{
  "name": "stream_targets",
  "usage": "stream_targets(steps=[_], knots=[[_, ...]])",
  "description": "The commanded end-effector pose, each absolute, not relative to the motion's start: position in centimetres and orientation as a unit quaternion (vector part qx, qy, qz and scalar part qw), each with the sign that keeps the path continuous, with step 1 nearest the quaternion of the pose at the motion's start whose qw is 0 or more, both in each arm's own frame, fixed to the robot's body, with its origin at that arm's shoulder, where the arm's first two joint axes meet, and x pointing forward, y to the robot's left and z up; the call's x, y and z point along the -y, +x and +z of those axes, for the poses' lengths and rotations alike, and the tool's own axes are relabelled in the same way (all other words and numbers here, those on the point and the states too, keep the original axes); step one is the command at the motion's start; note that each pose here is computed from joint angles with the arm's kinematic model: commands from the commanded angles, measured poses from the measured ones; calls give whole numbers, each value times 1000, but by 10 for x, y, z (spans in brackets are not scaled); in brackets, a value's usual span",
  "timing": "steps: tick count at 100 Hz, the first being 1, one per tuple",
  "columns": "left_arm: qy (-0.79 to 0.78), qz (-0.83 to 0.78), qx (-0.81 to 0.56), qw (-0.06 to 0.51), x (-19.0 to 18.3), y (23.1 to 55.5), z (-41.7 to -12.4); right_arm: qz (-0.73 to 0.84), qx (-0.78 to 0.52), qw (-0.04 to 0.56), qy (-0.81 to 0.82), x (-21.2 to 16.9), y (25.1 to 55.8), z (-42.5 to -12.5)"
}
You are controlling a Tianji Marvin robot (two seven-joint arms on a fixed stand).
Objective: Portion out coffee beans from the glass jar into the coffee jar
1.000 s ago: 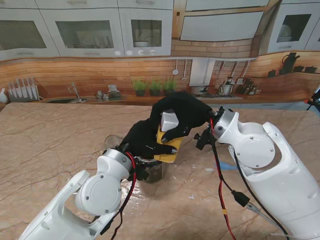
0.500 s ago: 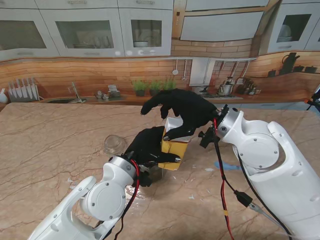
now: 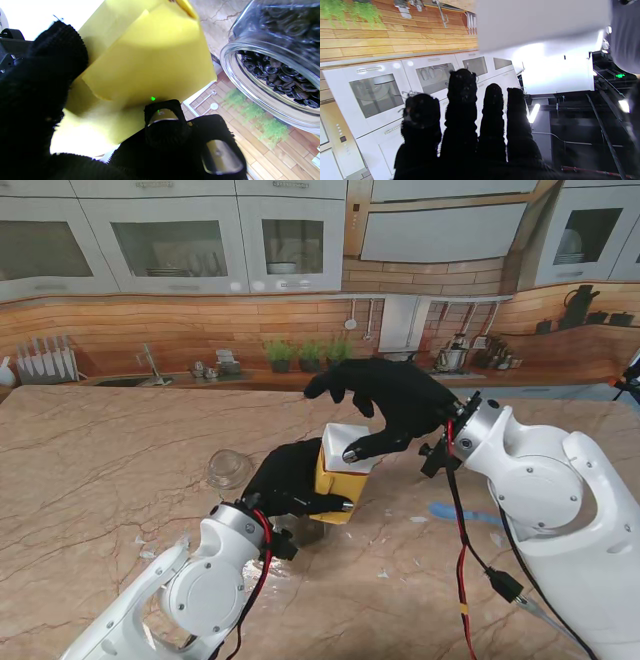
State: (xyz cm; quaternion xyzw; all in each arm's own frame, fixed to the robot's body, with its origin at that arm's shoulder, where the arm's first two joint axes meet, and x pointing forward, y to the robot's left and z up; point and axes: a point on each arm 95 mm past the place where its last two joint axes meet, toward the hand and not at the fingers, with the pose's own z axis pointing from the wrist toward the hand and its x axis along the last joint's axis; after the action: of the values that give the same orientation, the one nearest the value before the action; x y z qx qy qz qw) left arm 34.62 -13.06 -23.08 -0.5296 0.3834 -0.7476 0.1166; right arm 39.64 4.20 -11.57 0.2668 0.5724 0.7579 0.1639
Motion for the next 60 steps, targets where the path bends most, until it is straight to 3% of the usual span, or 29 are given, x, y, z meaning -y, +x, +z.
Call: stream_targets(steps=[1,34,60], knots=[[-527,-749,-383,121,128,344,-233,750,-579,170,272,-40,394,-119],[-523,-751,-376,149,121,349,-237,717,-605,200,283,-35,395,-135],[-532,-751,-365,140,122,346,-235,709,-619,216,261,-38,398,-140]])
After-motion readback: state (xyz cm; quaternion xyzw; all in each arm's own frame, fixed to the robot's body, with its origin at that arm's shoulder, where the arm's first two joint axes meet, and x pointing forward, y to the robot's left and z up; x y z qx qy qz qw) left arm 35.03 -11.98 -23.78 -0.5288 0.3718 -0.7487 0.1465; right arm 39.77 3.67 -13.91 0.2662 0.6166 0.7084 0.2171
